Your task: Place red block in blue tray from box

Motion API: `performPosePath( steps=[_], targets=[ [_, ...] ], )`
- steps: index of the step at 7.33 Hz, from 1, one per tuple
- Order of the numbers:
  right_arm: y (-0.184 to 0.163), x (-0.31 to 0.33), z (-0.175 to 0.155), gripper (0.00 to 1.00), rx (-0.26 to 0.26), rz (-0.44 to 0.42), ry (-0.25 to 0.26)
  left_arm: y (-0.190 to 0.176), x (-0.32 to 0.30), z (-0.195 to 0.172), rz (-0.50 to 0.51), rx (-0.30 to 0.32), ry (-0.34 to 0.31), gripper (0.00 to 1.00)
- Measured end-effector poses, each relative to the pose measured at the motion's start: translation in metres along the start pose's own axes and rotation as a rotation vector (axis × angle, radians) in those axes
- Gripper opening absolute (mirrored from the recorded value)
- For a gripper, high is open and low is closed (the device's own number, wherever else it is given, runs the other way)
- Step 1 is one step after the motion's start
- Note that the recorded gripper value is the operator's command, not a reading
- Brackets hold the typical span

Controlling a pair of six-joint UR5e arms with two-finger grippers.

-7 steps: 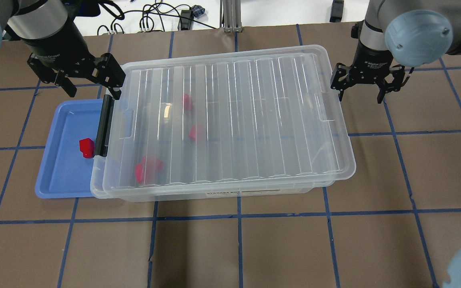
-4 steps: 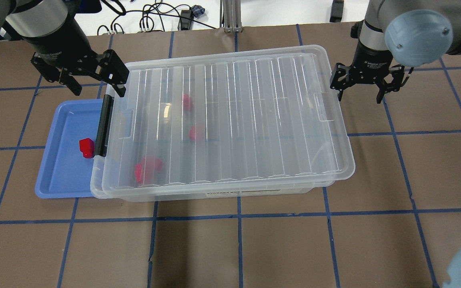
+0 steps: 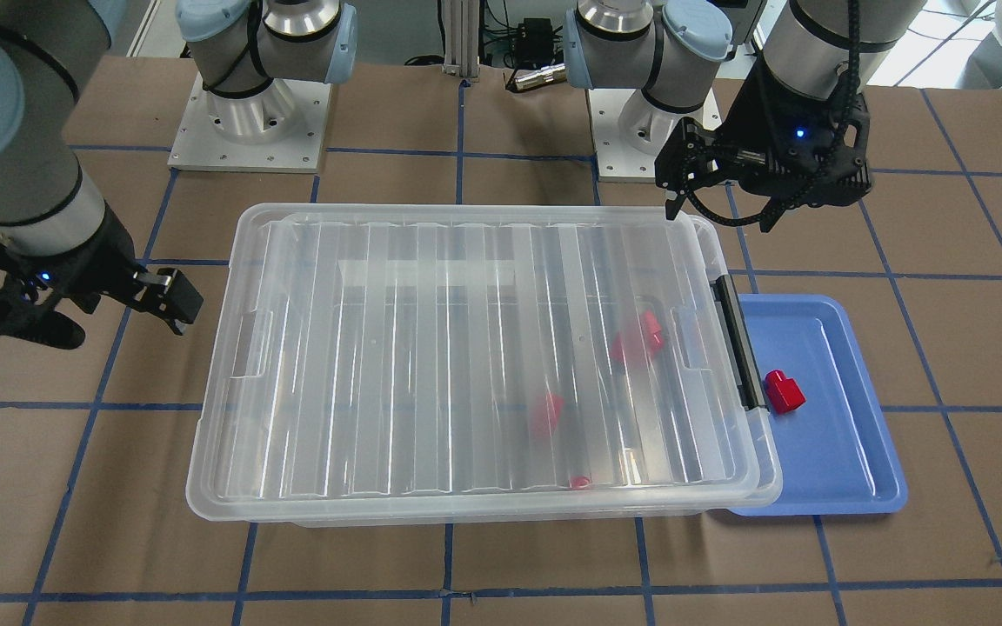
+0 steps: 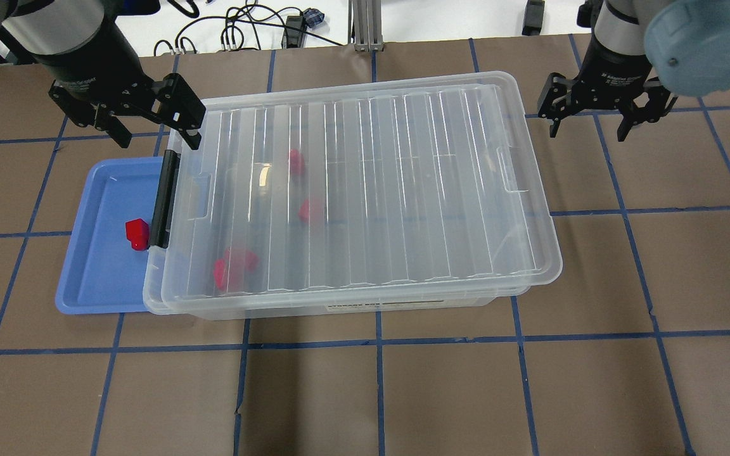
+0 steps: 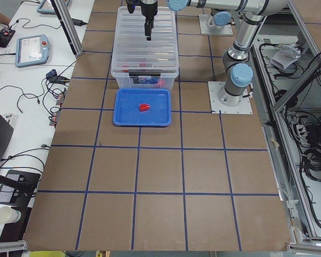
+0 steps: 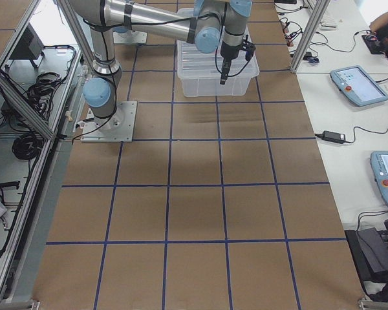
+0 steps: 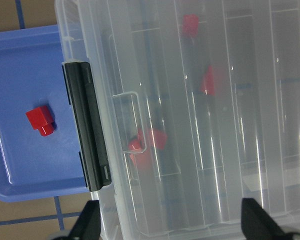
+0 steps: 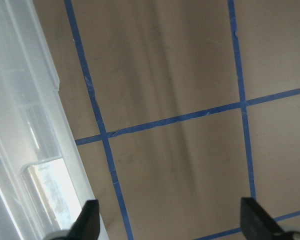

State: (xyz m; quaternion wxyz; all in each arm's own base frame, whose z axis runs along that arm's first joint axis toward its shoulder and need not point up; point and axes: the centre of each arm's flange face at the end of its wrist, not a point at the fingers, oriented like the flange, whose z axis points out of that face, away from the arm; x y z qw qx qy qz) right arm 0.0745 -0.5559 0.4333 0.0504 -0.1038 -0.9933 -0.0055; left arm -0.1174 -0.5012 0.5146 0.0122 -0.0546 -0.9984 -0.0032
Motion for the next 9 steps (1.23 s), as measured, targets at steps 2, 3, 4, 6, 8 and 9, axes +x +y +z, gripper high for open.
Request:
performPosePath(
  steps=[2, 3, 4, 6, 8, 9],
  targets=[
    [0.026, 0.005, -0.036, 1.00, 0.053, 0.006, -0.013, 0.005, -0.002, -0.002, 0.003, 0.000, -0.030, 1.00],
    [0.044, 0.001, -0.049, 1.00, 0.055, -0.003, -0.034, 0.007, -0.002, -0.004, 0.004, 0.003, -0.035, 1.00],
    [0.060, -0.008, -0.055, 1.00, 0.042, -0.024, -0.061, 0.007, -0.002, -0.004, 0.005, 0.004, -0.036, 1.00],
    [0.080, -0.022, -0.062, 1.00, 0.026, -0.063, -0.069, 0.007, -0.002, -0.004, 0.005, 0.004, -0.037, 1.00],
    [0.088, -0.024, -0.063, 1.00, -0.008, -0.108, -0.065, 0.007, -0.002, -0.003, 0.006, 0.002, -0.037, 1.00],
    [0.089, -0.024, -0.064, 1.00, -0.017, -0.119, -0.069, 0.006, -0.001, -0.002, 0.006, 0.000, -0.037, 1.00]
  ],
)
